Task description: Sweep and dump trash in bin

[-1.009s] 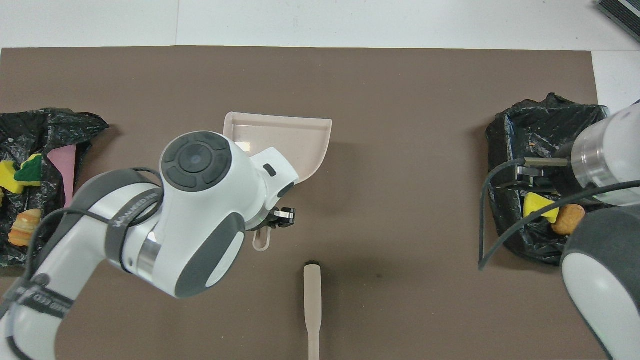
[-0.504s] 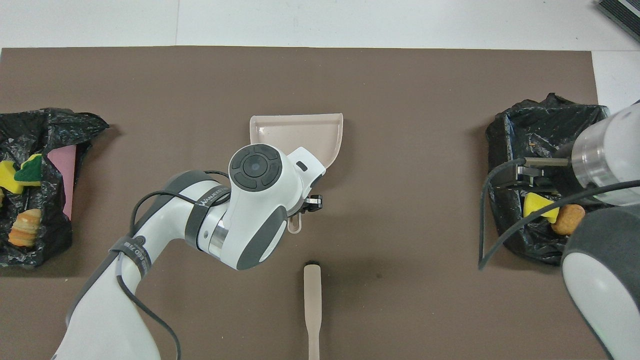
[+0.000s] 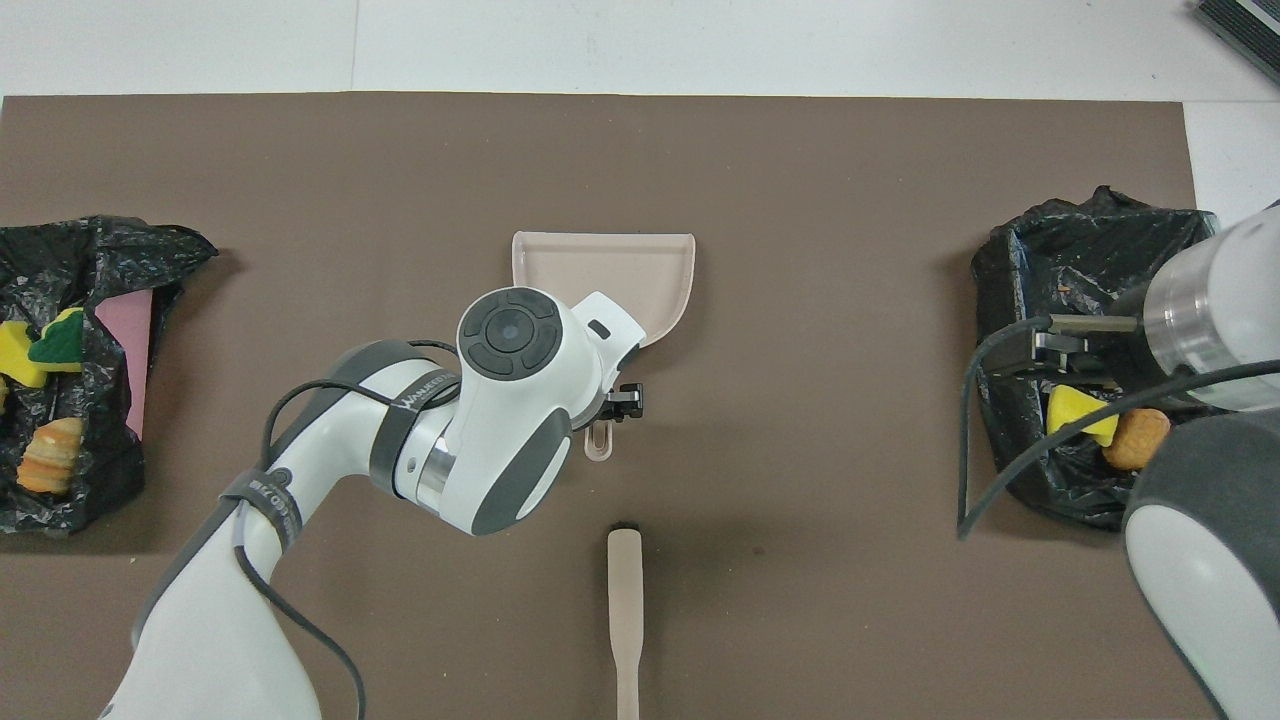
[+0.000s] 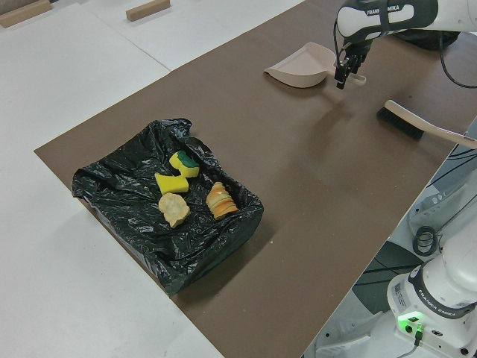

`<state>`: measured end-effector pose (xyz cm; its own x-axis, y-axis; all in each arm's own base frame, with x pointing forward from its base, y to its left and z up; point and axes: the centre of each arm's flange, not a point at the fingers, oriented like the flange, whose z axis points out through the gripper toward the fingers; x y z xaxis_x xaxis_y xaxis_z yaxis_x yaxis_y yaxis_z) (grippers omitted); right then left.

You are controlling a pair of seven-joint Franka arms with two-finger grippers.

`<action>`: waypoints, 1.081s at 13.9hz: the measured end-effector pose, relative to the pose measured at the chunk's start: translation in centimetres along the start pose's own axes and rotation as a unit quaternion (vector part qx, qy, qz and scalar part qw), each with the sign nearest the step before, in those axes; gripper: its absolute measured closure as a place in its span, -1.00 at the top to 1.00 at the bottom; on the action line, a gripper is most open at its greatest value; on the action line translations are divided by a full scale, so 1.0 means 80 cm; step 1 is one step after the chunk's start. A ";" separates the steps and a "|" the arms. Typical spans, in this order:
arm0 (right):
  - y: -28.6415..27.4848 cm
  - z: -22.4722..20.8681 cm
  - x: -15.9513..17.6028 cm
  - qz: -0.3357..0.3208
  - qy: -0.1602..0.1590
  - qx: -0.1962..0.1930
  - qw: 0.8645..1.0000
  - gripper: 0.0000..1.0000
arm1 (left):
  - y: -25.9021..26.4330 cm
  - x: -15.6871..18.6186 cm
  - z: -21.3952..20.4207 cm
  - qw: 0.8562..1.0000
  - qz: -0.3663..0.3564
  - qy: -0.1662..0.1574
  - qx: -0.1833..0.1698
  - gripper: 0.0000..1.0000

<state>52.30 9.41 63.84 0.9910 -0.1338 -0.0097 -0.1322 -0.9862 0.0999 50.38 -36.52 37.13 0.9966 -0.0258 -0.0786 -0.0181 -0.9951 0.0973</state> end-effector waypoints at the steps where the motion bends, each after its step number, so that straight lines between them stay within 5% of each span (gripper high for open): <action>1: 0.000 0.000 0.000 0.000 0.000 0.000 1.000 1.00 | -0.015 0.005 -0.019 1.000 -0.010 0.001 0.000 0.96; 7: 0.000 0.000 0.000 0.000 0.000 0.000 1.000 1.00 | -0.120 0.047 -0.128 0.997 -0.056 0.055 -0.024 1.00; 15: 0.000 -0.001 0.000 0.000 0.000 0.001 1.000 1.00 | -0.295 0.093 -0.221 0.997 0.030 0.072 0.003 1.00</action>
<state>52.30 9.42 63.89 0.9910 -0.1337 -0.0090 -0.1322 -0.9863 0.0989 59.61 -11.54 51.79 0.9949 -0.0724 0.0704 -0.0787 -0.9927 0.0917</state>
